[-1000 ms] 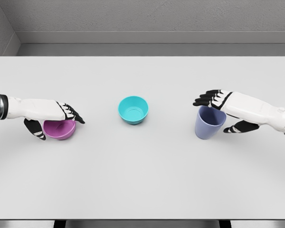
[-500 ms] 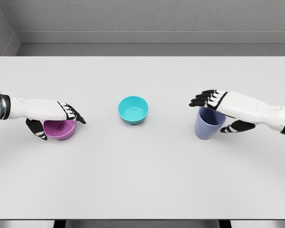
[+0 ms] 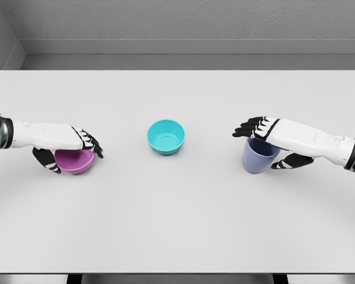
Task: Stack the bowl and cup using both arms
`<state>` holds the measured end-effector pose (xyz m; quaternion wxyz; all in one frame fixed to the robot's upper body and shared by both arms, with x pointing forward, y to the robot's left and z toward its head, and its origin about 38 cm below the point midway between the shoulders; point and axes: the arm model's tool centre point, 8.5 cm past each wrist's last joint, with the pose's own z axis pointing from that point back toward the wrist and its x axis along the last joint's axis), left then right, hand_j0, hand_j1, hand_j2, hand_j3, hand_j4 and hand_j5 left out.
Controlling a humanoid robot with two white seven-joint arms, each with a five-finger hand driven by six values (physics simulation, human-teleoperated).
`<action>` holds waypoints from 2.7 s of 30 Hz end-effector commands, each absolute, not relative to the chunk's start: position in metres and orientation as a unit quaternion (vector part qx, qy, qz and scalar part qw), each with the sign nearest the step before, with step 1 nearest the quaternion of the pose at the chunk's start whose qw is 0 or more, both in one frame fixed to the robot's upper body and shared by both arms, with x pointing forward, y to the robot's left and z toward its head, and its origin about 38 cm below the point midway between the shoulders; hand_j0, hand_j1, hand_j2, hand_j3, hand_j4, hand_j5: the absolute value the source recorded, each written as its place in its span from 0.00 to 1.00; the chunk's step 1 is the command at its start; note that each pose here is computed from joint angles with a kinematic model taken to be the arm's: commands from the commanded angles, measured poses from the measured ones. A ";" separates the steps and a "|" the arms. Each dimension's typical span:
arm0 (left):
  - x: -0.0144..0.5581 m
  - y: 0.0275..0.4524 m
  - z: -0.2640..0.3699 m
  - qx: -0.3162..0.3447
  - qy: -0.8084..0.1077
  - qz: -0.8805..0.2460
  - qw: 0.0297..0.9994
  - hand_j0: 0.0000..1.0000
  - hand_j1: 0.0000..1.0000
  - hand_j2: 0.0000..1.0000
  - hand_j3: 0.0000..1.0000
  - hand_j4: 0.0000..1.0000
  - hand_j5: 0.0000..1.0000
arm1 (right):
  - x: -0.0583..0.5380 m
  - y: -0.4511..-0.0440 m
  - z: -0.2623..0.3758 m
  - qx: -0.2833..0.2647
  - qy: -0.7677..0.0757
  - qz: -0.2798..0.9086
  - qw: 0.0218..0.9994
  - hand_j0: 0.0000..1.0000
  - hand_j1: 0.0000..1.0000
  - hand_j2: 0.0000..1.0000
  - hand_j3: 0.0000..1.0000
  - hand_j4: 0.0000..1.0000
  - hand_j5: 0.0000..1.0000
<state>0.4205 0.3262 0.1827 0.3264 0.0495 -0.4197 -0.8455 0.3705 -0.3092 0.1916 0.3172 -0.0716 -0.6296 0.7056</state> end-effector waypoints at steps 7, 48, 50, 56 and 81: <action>0.423 0.326 0.193 0.057 -0.427 -0.844 0.321 0.76 0.76 0.76 0.76 0.76 0.76 | 0.373 -0.311 0.185 -0.069 -0.627 0.703 0.329 1.00 1.00 1.00 1.00 1.00 1.00; 0.441 0.272 0.235 0.073 -0.469 -0.845 0.247 0.73 0.73 0.73 0.73 0.73 0.73 | 0.383 -0.312 0.173 -0.066 -0.621 0.702 0.343 0.86 0.86 0.86 0.86 0.86 0.86; 0.442 0.269 0.234 0.072 -0.470 -0.845 0.245 0.73 0.73 0.73 0.73 0.73 0.73 | 0.382 -0.312 0.169 -0.064 -0.617 0.704 0.346 0.78 0.78 0.78 0.78 0.78 0.78; 0.445 0.252 0.236 0.067 -0.479 -0.844 0.230 0.73 0.73 0.73 0.73 0.73 0.73 | 0.384 -0.310 0.171 -0.065 -0.617 0.706 0.342 0.66 0.66 0.66 0.66 0.66 0.66; 0.467 0.186 0.236 0.050 -0.504 -0.840 0.194 0.73 0.73 0.73 0.73 0.73 0.73 | 0.395 -0.309 0.190 -0.084 -0.620 0.710 0.323 0.67 0.67 0.67 0.67 0.67 0.67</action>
